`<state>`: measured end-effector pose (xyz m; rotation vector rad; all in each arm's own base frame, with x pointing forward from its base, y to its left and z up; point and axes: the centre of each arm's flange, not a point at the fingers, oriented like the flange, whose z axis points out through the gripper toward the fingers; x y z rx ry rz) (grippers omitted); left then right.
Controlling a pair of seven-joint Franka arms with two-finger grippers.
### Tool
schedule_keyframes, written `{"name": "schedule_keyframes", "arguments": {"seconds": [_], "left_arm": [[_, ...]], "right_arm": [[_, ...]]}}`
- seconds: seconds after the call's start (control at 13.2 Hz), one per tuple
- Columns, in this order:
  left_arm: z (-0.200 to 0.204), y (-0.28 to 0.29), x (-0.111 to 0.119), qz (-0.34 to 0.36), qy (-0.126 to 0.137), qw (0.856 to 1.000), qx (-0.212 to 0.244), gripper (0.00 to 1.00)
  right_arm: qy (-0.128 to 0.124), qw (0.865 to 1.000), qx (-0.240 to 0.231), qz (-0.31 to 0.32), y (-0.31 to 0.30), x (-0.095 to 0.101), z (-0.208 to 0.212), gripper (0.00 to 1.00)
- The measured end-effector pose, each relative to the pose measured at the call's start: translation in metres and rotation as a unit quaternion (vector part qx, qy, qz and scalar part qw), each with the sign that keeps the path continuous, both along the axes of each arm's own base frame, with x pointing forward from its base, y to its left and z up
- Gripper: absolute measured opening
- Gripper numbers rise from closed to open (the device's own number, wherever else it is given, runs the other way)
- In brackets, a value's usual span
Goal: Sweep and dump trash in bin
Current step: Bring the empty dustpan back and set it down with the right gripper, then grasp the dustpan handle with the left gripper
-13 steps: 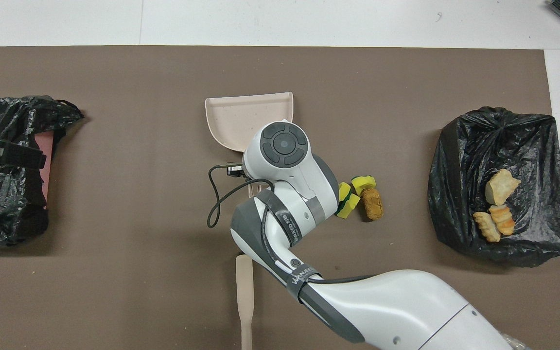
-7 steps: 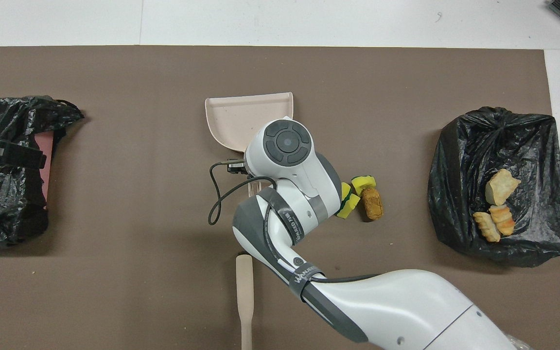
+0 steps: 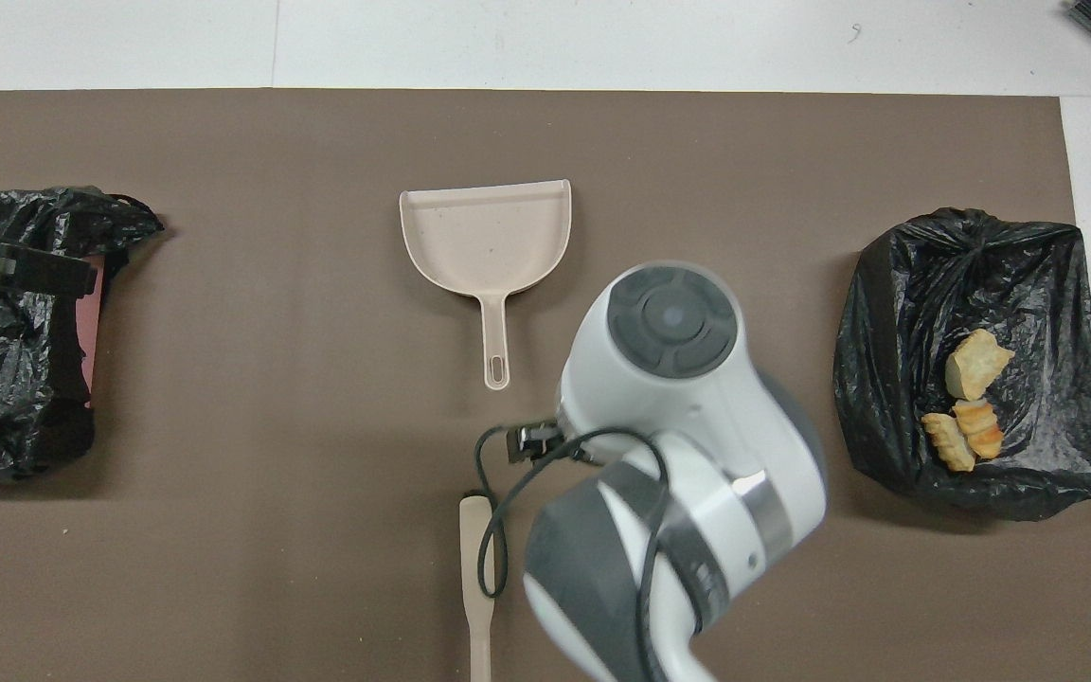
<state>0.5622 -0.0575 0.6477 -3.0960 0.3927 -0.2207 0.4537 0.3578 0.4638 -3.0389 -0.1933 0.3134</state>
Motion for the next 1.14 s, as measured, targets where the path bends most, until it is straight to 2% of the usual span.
{"name": "schedule_keyframes", "arguments": {"seconds": [0.23, 0.38, 0.53, 0.76, 0.98, 1.14], "left_arm": [[-0.036, -0.033, 0.030, 0.014, -0.013, 1.000, -0.008, 1.00], [-0.063, -0.078, 0.042, 0.003, -0.016, 1.000, -0.013, 1.00], [-0.091, -0.128, 0.045, 0.018, -0.009, 1.000, -0.019, 1.00], [-0.137, -0.200, 0.043, 0.048, -0.004, 0.998, -0.031, 1.00], [-0.180, -0.253, 0.036, 0.079, -0.008, 0.996, -0.046, 1.00], [-0.208, -0.282, 0.023, 0.089, -0.010, 0.994, -0.055, 1.00]], "right_arm": [[0.015, 1.000, -0.005, 0.000, 0.041, -0.109, -0.024, 1.00], [0.012, 0.999, -0.015, -0.025, 0.058, -0.153, -0.039, 1.00], [0.034, 0.998, -0.008, -0.054, 0.069, -0.180, -0.061, 1.00], [0.034, 0.997, -0.010, -0.066, 0.088, -0.214, -0.109, 1.00], [0.033, 0.997, -0.014, -0.062, 0.096, -0.220, -0.136, 1.00], [0.033, 0.997, -0.015, -0.063, 0.097, -0.220, -0.139, 1.00]]}}
